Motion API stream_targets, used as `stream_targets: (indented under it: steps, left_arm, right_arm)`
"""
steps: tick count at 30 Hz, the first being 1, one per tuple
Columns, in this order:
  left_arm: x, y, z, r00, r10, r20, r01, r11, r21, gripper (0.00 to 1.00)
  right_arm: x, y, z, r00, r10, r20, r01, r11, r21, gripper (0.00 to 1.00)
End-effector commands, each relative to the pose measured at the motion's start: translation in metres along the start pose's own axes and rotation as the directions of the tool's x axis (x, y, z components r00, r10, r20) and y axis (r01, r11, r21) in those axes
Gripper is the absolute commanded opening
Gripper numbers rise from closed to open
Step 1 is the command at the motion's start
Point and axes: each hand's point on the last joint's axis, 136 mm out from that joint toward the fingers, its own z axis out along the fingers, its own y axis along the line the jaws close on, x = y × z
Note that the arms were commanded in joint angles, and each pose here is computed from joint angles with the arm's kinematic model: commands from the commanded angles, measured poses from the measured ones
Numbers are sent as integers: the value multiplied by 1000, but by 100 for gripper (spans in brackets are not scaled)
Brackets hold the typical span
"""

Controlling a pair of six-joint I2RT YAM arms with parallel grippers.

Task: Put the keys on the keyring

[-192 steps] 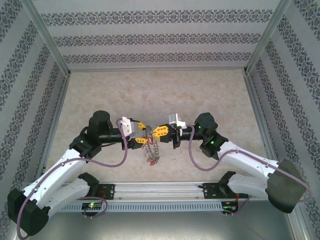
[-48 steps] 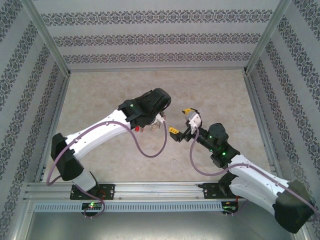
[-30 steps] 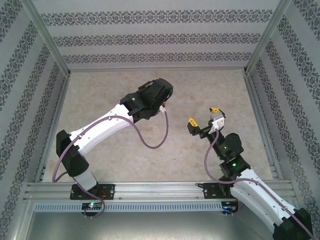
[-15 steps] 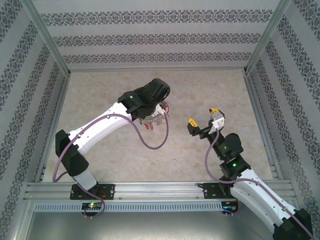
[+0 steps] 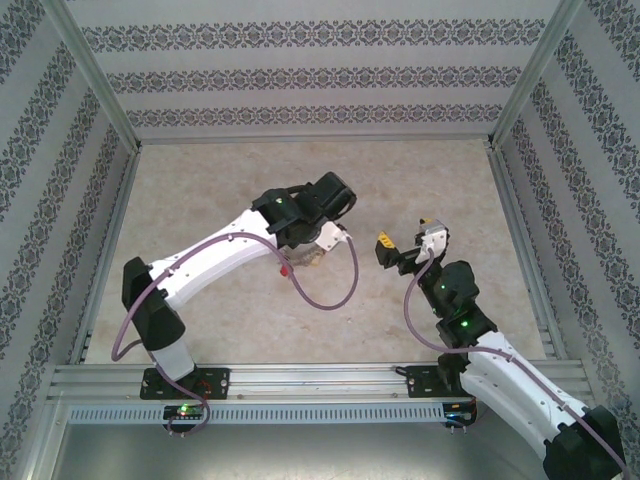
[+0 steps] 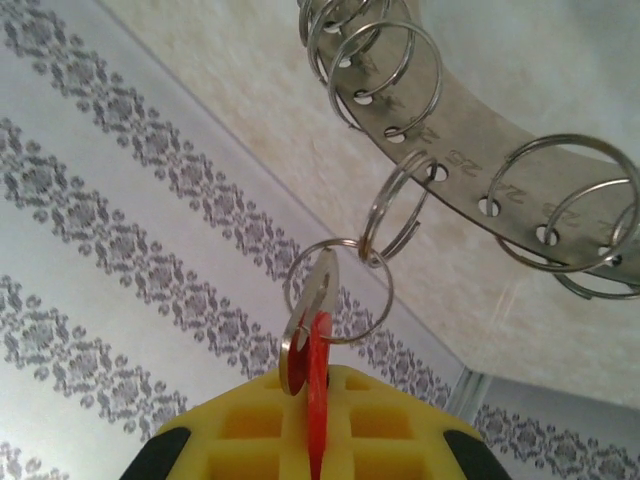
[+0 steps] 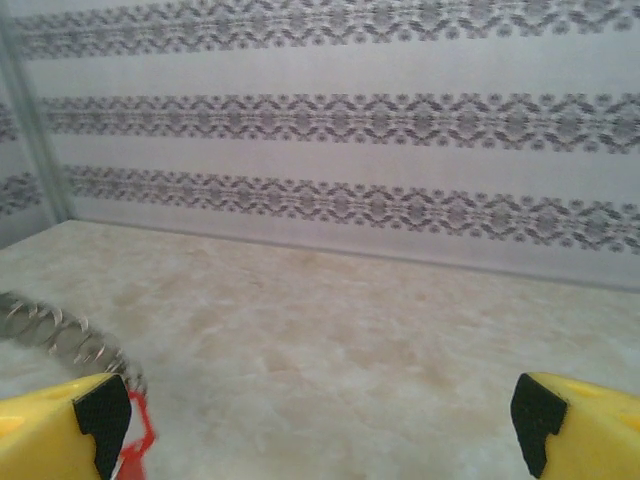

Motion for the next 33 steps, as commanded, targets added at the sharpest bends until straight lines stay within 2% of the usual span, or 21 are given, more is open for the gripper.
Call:
stream_targets:
  steps: [1, 6, 11, 14, 17, 21, 27, 29, 33]
  left_arm:
    - [-22, 22, -26, 993, -85, 78, 89, 995, -45, 0]
    - [-58, 36, -32, 986, -66, 150, 75, 996, -49, 0]
    - [-84, 38, -24, 958, -120, 259, 126, 992, -6, 0]
    - [-90, 33, -6, 925, -192, 329, 182, 981, 60, 0]
    - [-91, 21, 18, 861, -301, 409, 249, 952, 177, 0]
    - [-84, -13, 67, 825, -387, 412, 285, 914, 289, 0]
    - [-56, -80, 137, 790, -555, 261, 397, 787, 473, 0]
    - [-50, -96, 146, 748, -626, 219, 453, 723, 521, 0]
    - [-44, -114, 157, 610, -768, 193, 574, 597, 560, 0]
  right_arm:
    - [-26, -34, -4, 997, 36, 63, -47, 984, 171, 98]
    - [-29, -72, -13, 994, 82, 78, -102, 947, 305, 98]
    - [-22, -91, -16, 985, 148, 85, -169, 924, 342, 98]
    - [-16, -90, -14, 984, 163, 73, -177, 927, 330, 98]
    - [-6, -89, -11, 985, 166, 43, -171, 931, 323, 98]
    - [7, -84, -4, 986, 168, -1, -160, 942, 296, 98]
    - [28, -71, 4, 989, 110, -94, -87, 971, 221, 98]
    - [36, -74, 3, 991, 76, -113, -49, 972, 230, 98]
    - [50, -83, -6, 988, 12, -152, 31, 961, 276, 98]
